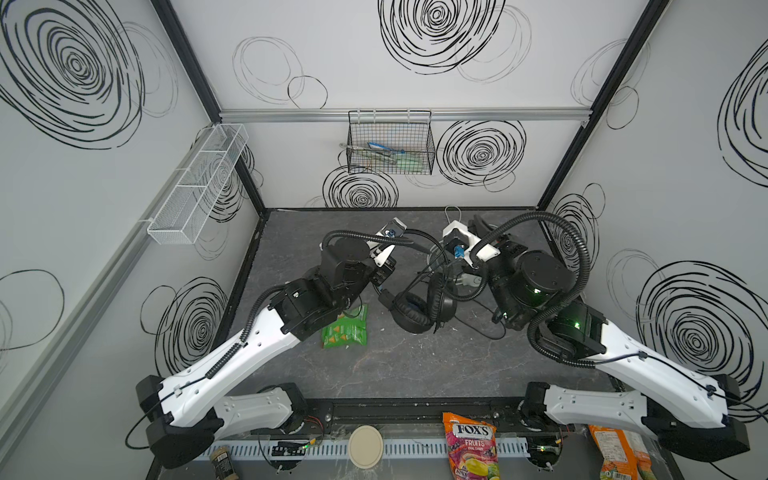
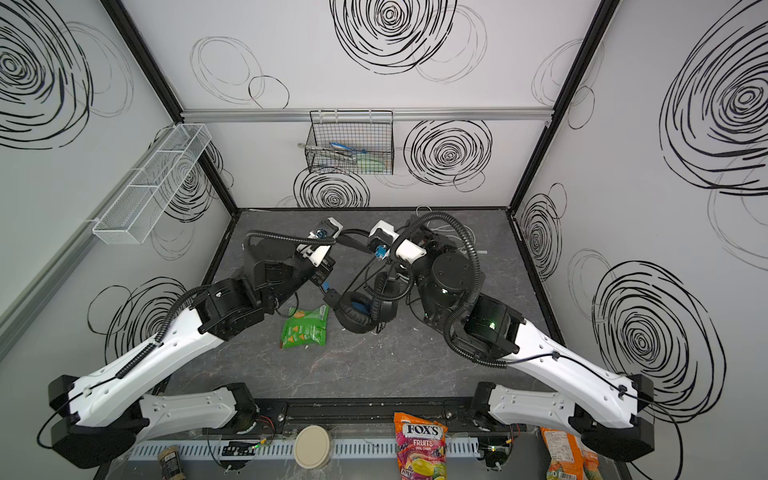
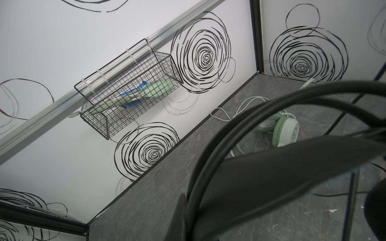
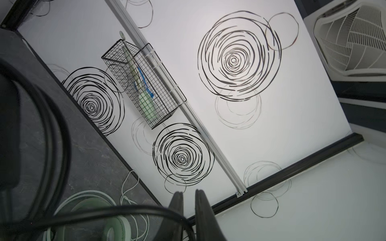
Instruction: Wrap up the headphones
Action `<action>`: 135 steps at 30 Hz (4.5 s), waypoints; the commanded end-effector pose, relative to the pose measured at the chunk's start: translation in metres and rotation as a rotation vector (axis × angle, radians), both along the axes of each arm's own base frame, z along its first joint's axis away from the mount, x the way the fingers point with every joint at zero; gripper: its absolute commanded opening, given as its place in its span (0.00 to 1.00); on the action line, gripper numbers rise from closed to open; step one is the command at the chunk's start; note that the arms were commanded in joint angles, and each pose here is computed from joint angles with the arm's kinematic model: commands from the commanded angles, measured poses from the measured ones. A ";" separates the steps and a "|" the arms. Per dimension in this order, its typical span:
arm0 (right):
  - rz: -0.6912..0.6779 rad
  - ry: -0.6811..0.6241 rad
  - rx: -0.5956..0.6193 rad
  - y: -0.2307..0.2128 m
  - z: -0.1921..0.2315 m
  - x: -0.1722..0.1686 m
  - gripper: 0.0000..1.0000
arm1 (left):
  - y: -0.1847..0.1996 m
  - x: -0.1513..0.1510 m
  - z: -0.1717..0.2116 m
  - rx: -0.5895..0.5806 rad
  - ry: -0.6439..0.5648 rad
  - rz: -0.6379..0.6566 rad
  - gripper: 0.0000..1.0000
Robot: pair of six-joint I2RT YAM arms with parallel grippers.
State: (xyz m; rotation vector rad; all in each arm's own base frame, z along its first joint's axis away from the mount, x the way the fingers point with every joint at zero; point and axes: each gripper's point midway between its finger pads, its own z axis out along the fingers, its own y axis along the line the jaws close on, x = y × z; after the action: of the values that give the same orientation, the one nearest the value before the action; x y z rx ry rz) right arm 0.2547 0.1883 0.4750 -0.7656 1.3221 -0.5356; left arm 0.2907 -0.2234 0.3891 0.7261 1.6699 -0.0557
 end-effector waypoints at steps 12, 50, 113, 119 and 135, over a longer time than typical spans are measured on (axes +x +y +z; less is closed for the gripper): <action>0.053 0.023 0.441 -0.036 0.023 0.032 0.24 | -0.002 -0.047 0.086 -0.479 0.022 -0.233 0.00; 0.444 0.474 0.843 0.074 -0.123 0.041 0.17 | 0.007 -0.038 0.207 -1.231 0.018 -0.154 0.00; 0.284 0.138 -0.001 0.090 -0.038 -0.005 0.06 | 0.036 0.074 0.053 -0.368 -0.154 0.451 0.00; 0.245 0.061 -0.127 0.092 -0.034 0.003 0.07 | 0.027 0.076 0.029 -0.203 -0.098 0.429 0.00; 0.093 0.001 -0.042 0.033 0.002 0.037 0.10 | 0.008 0.057 0.019 -0.162 -0.020 0.188 0.00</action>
State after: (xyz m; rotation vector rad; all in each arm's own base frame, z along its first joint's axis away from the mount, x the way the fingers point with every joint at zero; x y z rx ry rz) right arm 0.2941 0.2513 0.4164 -1.0856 1.3100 -0.5422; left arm 0.3588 -0.2213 0.3804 0.4278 1.7566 0.0143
